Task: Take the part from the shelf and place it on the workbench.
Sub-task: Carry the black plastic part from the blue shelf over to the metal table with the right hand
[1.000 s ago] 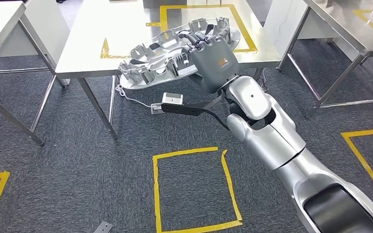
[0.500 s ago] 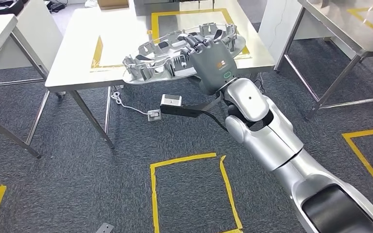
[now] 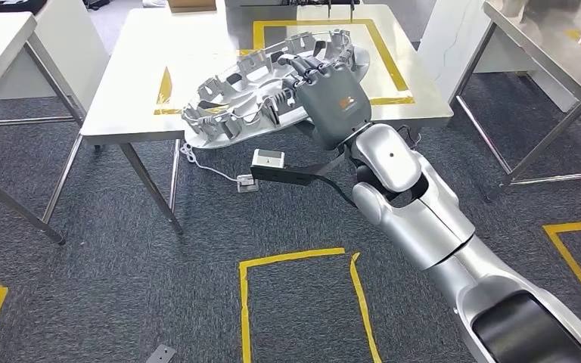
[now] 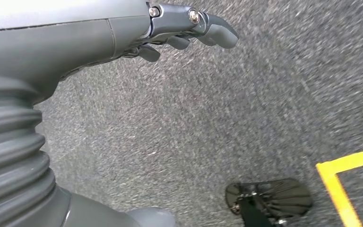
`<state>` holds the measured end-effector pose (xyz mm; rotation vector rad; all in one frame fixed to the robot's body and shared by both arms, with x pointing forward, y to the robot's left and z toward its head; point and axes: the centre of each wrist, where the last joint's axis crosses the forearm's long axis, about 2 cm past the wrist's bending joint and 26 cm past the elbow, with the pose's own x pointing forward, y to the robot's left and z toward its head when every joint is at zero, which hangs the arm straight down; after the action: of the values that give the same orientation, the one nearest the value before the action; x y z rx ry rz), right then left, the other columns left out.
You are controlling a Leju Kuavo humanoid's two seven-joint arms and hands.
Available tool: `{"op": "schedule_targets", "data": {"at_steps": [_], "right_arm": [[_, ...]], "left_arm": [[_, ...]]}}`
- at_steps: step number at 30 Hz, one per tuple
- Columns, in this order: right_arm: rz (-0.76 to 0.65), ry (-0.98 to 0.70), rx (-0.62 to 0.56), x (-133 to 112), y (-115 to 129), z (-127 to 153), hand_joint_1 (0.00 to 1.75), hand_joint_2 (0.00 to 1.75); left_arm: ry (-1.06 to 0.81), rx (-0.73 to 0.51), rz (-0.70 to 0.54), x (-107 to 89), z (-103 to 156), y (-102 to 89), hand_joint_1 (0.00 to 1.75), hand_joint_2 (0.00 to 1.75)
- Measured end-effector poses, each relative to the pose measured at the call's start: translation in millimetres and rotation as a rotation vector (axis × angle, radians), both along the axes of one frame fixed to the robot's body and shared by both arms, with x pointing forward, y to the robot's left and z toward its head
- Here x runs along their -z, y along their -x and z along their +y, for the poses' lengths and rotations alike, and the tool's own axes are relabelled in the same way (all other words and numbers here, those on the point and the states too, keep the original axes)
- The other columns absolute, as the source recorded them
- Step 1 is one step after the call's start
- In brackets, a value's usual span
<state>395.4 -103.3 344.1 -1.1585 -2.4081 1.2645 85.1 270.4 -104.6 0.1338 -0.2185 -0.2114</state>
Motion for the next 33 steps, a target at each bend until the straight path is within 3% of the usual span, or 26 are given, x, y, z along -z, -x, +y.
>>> {"op": "schedule_targets", "data": {"at_steps": [33], "right_arm": [[-0.013,-0.008,0.030,-1.9,0.8,-3.9,1.75,1.75]], "left_arm": [[-0.006,0.015,-0.005,-1.4,-0.6,-6.8,0.00,1.75]]}}
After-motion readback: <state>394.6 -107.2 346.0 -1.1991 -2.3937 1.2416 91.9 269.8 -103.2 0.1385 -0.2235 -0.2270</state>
